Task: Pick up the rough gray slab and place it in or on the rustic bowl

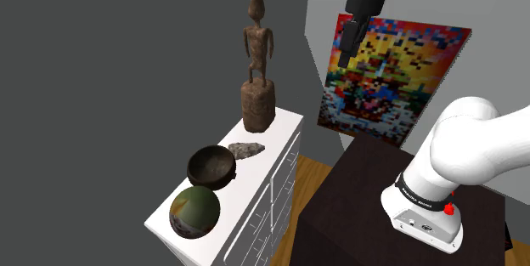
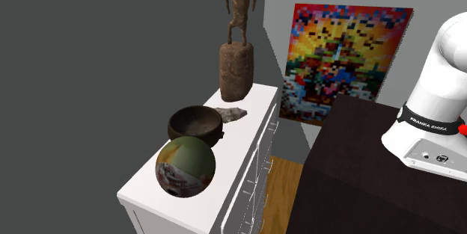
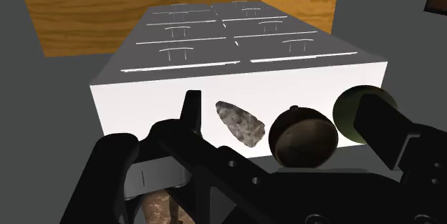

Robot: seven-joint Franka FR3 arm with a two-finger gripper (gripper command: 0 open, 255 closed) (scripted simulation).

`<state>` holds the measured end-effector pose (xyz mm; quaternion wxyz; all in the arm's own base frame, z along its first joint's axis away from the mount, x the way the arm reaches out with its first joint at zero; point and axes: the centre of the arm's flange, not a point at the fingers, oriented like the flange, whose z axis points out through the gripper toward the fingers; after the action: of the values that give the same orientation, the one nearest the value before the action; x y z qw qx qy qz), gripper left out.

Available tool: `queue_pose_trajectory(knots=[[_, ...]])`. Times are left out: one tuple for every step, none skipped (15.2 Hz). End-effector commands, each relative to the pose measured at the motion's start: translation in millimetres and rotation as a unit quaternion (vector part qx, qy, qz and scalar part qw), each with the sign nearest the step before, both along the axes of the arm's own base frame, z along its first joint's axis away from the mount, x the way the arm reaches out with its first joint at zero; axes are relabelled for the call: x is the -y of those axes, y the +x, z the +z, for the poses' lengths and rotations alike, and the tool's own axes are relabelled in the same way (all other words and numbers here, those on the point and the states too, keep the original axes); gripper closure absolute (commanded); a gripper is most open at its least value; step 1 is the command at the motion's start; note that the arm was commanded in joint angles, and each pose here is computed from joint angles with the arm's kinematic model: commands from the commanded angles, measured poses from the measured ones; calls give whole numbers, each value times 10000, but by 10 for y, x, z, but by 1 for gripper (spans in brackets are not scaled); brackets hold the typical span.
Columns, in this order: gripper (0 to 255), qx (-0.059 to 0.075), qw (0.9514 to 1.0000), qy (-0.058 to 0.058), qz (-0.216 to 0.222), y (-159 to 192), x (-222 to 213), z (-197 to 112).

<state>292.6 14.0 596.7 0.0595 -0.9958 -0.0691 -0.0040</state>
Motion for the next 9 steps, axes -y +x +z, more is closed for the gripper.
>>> queue_pose_trajectory(knots=[[0, 0, 10000, 0, 0, 0, 0, 0], [0, 3, 9999, -35, 94, 83, -31, -101], [0, 6, 9998, -70, 189, 166, -62, -203], [0, 9, 9995, -105, 283, 247, -94, -305], [0, 12, 9992, -140, 378, 329, -127, -407], [0, 15, 9987, -174, 472, 410, -161, -509], [0, 18, 9982, -209, 566, 490, -196, -611], [0, 20, 9975, -244, 661, 570, -231, -714], [0, 23, 9968, -279, 755, 649, -267, -817]])
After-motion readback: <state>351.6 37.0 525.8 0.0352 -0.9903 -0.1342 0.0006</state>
